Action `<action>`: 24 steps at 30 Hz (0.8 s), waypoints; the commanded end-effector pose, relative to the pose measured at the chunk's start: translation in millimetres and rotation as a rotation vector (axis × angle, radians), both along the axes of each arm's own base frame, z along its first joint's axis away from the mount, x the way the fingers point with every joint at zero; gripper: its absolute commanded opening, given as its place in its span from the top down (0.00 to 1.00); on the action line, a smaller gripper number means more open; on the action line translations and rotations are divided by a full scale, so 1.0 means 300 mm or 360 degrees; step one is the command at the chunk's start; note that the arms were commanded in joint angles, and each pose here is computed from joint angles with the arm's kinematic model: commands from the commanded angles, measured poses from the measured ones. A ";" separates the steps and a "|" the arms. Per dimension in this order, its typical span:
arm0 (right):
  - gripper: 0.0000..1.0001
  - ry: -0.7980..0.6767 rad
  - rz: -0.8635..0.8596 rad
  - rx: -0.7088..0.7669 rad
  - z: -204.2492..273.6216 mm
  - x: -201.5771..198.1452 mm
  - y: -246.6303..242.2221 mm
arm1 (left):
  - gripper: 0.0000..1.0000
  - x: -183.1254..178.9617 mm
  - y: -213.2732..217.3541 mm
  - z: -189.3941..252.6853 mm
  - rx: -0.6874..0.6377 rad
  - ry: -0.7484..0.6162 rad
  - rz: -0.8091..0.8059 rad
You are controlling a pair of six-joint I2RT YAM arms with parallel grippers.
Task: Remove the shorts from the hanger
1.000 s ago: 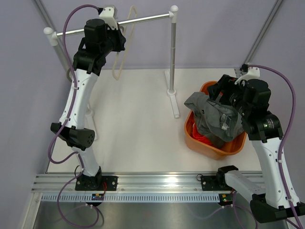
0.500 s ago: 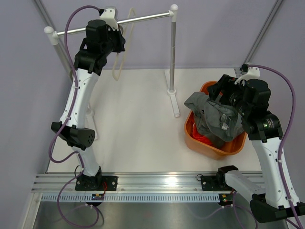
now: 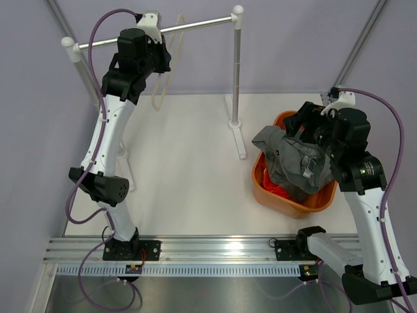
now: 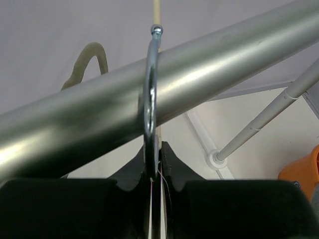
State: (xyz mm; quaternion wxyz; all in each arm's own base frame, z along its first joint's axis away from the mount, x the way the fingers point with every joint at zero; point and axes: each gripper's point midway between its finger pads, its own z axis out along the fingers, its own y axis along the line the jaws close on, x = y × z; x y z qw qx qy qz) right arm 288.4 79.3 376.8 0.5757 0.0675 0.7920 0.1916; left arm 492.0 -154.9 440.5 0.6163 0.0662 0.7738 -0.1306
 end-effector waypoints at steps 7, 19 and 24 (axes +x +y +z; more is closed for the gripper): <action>0.21 -0.0089 0.0037 0.0022 0.046 -0.002 0.010 | 0.83 -0.059 0.034 0.161 -0.0040 -0.0213 0.0023; 0.20 -0.0088 0.0033 0.0015 0.048 -0.011 0.007 | 0.65 -0.149 0.046 0.259 -0.0063 -0.0314 0.0001; 0.19 -0.0091 0.0008 -0.0013 0.049 -0.018 -0.008 | 0.63 -0.219 0.064 0.282 -0.0064 -0.0321 0.0011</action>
